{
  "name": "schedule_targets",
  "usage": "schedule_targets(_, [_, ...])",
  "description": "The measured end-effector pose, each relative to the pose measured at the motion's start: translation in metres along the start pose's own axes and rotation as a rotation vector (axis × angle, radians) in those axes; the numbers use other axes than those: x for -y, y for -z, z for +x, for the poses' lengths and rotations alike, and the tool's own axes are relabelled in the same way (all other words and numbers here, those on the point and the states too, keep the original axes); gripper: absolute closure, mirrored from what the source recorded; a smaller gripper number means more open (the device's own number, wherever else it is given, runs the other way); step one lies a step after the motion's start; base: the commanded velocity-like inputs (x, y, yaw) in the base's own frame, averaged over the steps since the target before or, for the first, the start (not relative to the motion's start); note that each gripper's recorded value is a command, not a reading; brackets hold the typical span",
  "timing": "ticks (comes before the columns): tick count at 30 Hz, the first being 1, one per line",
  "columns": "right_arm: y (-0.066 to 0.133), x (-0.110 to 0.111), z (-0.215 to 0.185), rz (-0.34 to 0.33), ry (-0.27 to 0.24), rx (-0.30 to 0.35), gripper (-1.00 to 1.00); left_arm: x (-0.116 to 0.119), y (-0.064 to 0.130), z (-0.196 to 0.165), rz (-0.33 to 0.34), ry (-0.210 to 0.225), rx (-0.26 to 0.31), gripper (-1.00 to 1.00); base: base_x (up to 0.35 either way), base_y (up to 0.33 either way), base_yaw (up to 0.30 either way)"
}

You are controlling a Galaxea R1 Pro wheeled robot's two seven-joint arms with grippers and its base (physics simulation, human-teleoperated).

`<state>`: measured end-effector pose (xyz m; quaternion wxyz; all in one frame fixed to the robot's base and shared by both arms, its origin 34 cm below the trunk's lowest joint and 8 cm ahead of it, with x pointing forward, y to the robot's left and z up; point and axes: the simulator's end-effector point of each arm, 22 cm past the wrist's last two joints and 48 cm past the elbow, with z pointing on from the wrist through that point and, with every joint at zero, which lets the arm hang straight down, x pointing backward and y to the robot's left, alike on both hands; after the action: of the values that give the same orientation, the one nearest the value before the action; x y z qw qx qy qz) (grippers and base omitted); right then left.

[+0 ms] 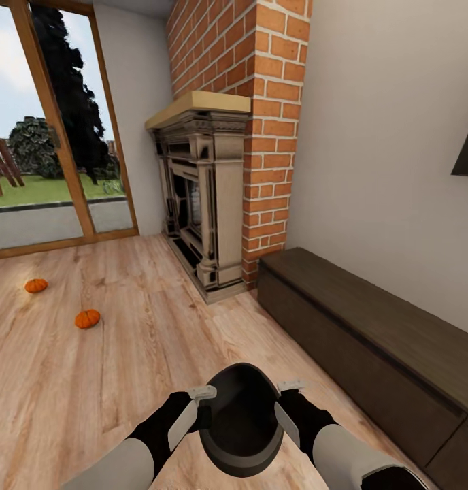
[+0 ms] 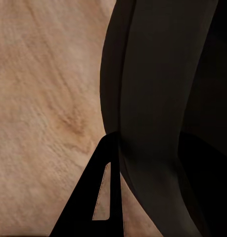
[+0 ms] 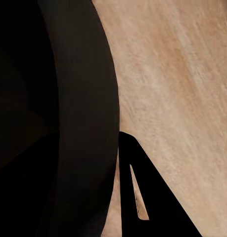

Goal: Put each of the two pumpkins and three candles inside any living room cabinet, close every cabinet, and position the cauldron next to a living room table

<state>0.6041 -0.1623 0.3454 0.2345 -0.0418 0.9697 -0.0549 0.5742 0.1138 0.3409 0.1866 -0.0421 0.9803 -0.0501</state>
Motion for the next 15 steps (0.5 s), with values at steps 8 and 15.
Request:
schedule_targets(8, [-0.0001, -0.0001, 0.0003, 0.000, -0.001, 0.000, 1.00, -0.0001, 0.0000, 0.0000, -0.001, -0.001, 0.000, 1.00, 0.000, 0.000, 0.273])
schedule_targets(15, [-0.0001, 0.0000, -0.0001, 0.000, -0.001, 0.001, 1.00, 0.0000, 0.0000, -0.0003, 0.000, -0.001, 0.001, 1.00, 0.000, 0.000, 0.273])
